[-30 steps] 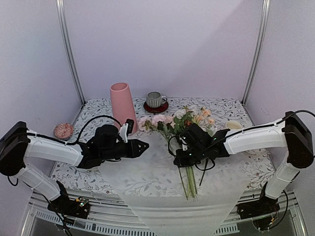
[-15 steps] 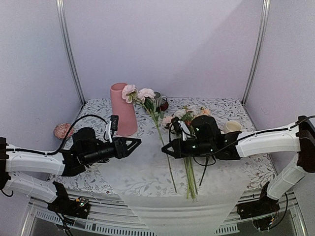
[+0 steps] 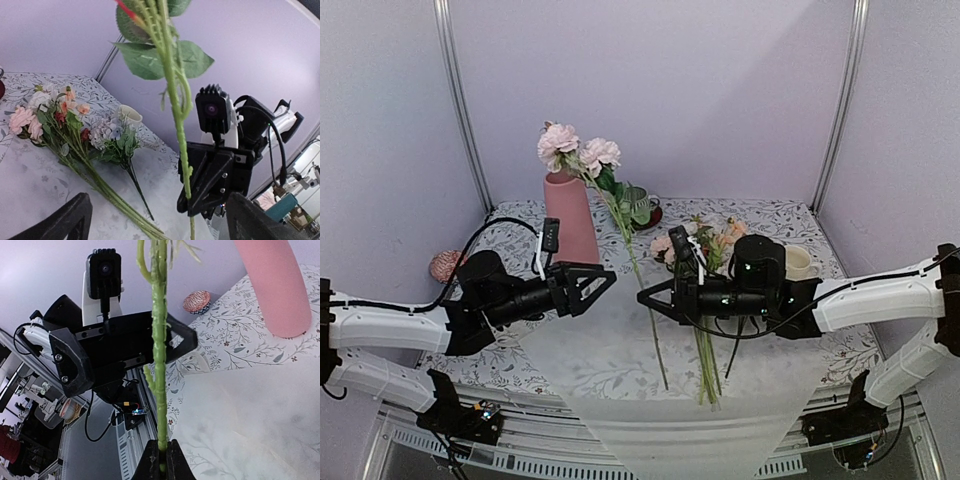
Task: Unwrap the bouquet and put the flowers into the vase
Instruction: Pass from the right arm to the left
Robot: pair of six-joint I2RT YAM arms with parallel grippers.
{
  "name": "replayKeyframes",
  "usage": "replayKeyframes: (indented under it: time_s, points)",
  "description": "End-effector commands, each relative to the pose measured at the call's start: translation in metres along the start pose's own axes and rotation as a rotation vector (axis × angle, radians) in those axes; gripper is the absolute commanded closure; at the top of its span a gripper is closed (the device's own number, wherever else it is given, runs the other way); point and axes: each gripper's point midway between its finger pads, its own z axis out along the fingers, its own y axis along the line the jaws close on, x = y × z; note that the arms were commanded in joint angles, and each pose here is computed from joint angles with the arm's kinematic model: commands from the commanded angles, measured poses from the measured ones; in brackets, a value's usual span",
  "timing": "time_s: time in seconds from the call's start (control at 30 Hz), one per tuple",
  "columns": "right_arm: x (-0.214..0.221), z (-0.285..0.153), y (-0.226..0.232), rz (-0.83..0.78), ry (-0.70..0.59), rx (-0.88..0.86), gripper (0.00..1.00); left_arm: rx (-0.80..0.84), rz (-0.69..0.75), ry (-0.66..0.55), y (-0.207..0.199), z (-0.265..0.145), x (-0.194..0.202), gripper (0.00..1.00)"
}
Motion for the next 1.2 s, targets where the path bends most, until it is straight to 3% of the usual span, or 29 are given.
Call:
replayKeyframes:
  time_s: [0.0,0.37,0.77,1.17]
  points:
    - [-0.013,-0.004,0.039,-0.134,-0.066,-0.108,0.96,0.086,0.052,-0.083,-0.028,-0.002,-0.027,0.02]
    - [0.003,0.012,0.051,-0.161,-0.031,-0.170,0.97,0.144,0.069,-0.167,-0.040,-0.004,-0.044,0.08]
    - [0.010,0.019,0.058,-0.180,-0.019,-0.181,0.97,0.159,0.027,-0.139,-0.039,0.011,-0.041,0.45]
    - [0.005,0.017,0.052,-0.183,-0.048,-0.139,0.96,0.200,-0.005,-0.119,-0.040,0.011,-0.031,0.47]
